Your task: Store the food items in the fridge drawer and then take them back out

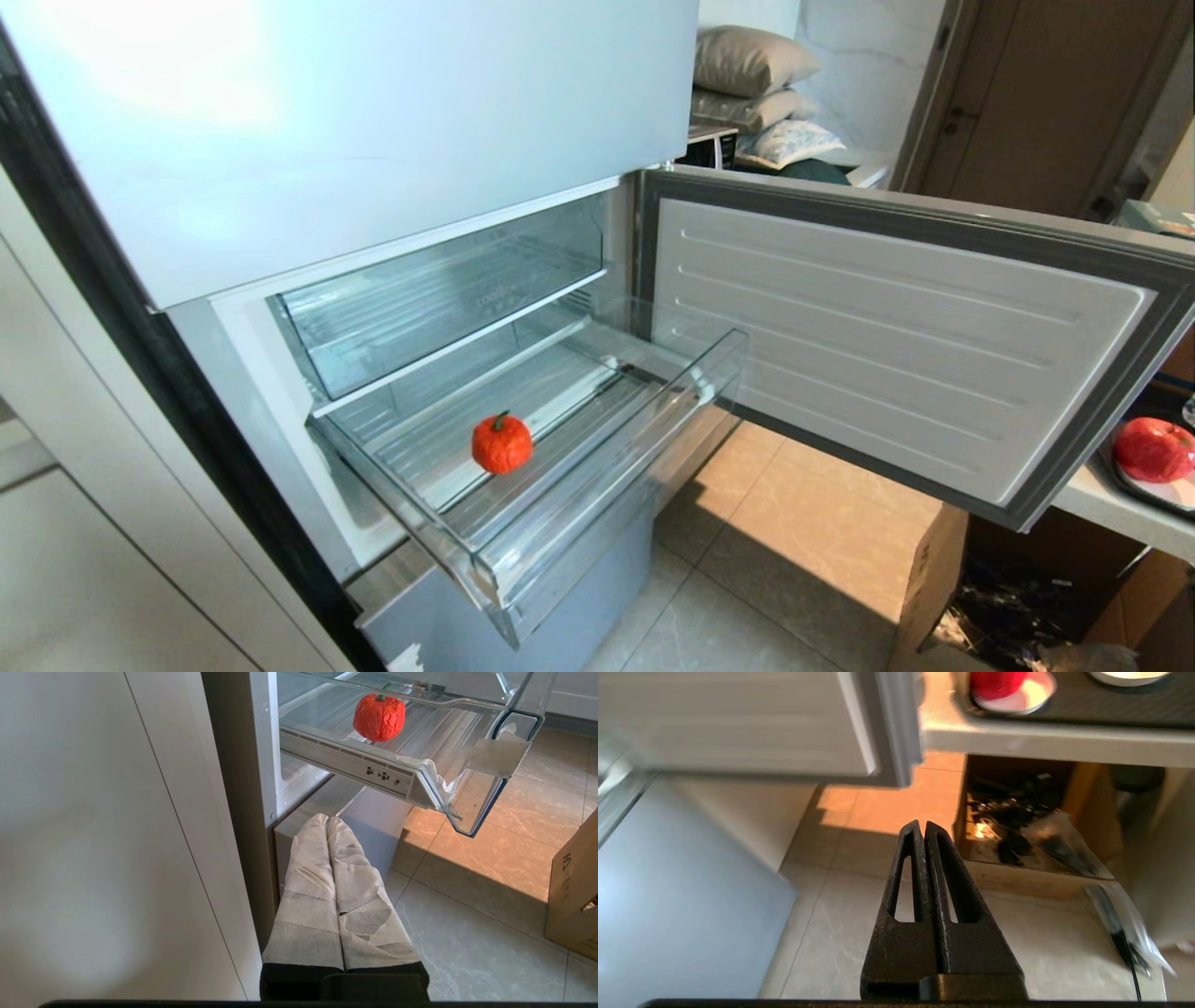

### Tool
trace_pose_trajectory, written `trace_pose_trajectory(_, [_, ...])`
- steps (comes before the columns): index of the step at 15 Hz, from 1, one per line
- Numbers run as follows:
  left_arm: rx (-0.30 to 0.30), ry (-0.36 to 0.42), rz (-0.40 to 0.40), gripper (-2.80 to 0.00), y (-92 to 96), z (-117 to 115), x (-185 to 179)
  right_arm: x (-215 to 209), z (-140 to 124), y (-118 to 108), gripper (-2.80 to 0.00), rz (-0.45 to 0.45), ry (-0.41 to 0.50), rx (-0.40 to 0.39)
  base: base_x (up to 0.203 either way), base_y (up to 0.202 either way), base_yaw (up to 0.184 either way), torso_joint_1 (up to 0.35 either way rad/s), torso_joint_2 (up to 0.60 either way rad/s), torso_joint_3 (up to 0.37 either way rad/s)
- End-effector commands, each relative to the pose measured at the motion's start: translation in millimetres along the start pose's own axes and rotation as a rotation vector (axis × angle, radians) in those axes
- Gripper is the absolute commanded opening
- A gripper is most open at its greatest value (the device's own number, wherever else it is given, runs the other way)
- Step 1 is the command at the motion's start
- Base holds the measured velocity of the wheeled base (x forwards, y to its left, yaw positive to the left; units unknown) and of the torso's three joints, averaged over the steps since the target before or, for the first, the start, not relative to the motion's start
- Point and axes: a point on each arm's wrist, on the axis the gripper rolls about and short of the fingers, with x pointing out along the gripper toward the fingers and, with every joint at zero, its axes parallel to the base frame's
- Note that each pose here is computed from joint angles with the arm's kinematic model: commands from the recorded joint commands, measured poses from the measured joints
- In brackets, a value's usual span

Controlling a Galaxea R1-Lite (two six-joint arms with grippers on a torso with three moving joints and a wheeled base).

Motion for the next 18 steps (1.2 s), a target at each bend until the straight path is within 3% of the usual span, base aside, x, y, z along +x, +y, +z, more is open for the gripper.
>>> trace_pose_trajectory(1, [-0.001, 0.000, 0.000, -2.80, 0.0, 0.0, 0.0, 48.8, 9.7, -10.0, -2.80, -0.084, 0.145, 0.035, 0.000, 0.000, 0.000, 0.000, 0.00, 0.000])
trace_pose_trajectory(2, [-0.001, 0.000, 0.000, -2.80, 0.0, 0.0, 0.0, 62.7, 15.1, -14.0, 0.00, -0.095, 0.157, 0.038, 0.000, 0.000, 0.000, 0.000, 0.00, 0.000])
trace_pose_trajectory(5, [-0.001, 0.000, 0.000, -2.80, 0.0, 0.0, 0.0, 101.7, 23.2, -25.7, 0.00, -0.113, 0.160, 0.042, 0.000, 0.000, 0.000, 0.000, 0.00, 0.000])
trace_pose_trajectory(8, [-0.001, 0.000, 0.000, -2.80, 0.0, 0.0, 0.0, 132.9, 25.3, -37.3, 0.00, -0.128, 0.105, 0.045, 0.000, 0.000, 0.000, 0.000, 0.00, 0.000])
trace_pose_trajectory(18, [-0.001, 0.000, 0.000, -2.80, 0.0, 0.0, 0.0, 181.1, 26.7, -83.0, 0.00, -0.219, -0.163, 0.040, 0.000, 0.000, 0.000, 0.000, 0.00, 0.000])
